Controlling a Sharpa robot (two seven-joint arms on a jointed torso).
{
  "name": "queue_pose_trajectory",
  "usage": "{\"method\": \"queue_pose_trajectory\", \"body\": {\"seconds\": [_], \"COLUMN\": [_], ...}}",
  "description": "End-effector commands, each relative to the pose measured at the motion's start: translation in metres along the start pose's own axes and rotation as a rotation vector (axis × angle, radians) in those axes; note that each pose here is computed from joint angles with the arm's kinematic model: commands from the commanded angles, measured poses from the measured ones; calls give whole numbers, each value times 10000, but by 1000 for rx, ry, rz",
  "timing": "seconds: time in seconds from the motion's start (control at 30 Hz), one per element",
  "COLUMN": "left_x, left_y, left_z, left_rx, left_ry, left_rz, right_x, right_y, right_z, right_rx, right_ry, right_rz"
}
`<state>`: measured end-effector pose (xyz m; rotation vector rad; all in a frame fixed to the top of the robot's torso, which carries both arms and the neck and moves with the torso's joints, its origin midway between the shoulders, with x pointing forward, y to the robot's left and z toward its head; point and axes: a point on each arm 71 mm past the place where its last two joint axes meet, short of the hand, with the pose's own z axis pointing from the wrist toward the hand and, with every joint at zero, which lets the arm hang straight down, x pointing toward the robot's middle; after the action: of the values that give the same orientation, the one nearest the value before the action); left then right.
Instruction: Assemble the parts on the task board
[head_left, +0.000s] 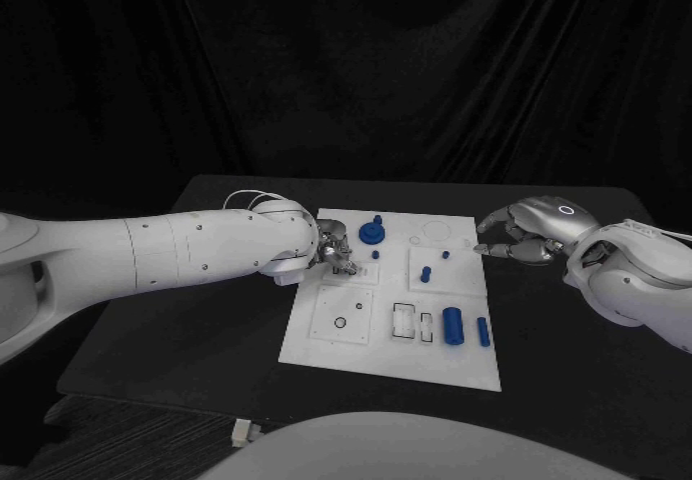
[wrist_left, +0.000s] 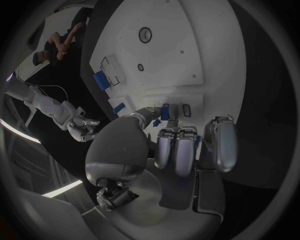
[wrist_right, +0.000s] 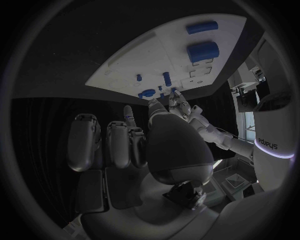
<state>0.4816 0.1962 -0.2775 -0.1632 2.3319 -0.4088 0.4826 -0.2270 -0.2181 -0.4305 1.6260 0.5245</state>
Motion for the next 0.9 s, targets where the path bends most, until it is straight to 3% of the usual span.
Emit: {"method": "queue_pose_trajectory", "body": {"seconds": [0.03,0.2,0.4,0.67,0.9], "left_x": [-10,-74,-316,-524,-540], "left_y": [-33,-30,-103,-156,-163], "left_z": [-13,-43,-124,-157,-130], "left_rx": [41,47,66,24,-16], "left_ry": [-34,-50,-34,158,345], "left_rz": [-16,-18,23,17,-19], "right_x": [10,12,16,21,26], "right_y": [-11,-17,-18,-12,-13], "right_z": [-9,-9,-4,7,10], "right_rx": [15,18,22,24,27], "right_ry": [2,4,8,14,19], "right_rz": [0,-1,-1,-1,-1]}}
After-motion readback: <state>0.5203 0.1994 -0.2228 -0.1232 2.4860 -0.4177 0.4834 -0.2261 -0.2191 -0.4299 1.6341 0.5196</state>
